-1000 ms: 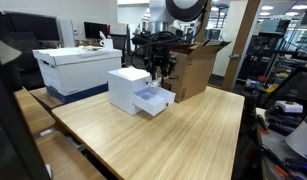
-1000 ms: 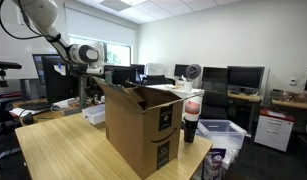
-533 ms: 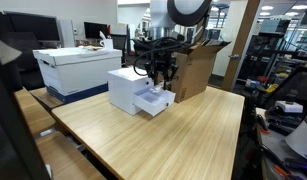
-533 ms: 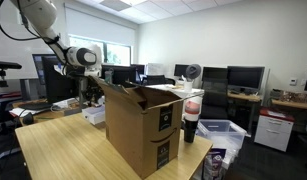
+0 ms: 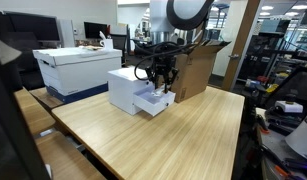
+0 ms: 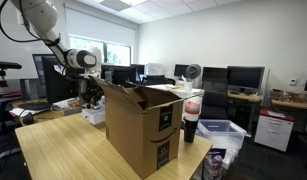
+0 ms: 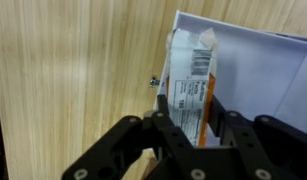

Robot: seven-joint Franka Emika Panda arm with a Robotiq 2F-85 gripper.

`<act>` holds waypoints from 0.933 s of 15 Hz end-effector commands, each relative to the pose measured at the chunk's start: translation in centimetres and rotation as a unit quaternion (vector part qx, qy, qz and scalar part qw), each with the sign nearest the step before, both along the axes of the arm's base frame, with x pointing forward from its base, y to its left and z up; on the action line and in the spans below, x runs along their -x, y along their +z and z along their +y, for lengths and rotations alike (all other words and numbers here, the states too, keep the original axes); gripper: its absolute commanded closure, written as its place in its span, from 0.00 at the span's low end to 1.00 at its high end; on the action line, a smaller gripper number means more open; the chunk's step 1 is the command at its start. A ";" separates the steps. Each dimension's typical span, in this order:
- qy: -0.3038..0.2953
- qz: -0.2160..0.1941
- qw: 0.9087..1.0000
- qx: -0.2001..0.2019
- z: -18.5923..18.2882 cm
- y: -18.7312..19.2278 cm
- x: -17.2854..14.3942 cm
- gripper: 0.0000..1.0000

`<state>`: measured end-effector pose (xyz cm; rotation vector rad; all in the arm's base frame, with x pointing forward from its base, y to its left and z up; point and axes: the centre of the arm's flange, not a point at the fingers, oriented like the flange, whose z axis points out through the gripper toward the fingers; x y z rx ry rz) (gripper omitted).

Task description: Open the second drawer on the white cabinet and put the white packet in the drawer then push the drawer closed.

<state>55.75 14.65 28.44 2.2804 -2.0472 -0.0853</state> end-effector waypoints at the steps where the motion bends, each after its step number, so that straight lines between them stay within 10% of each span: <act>1: 0.007 -0.002 1.000 -0.016 -0.2 -0.3 0.2 0.84; 14: -0.006 -0.003 0.999 -0.040 0.7 -0.5 -0.3 0.84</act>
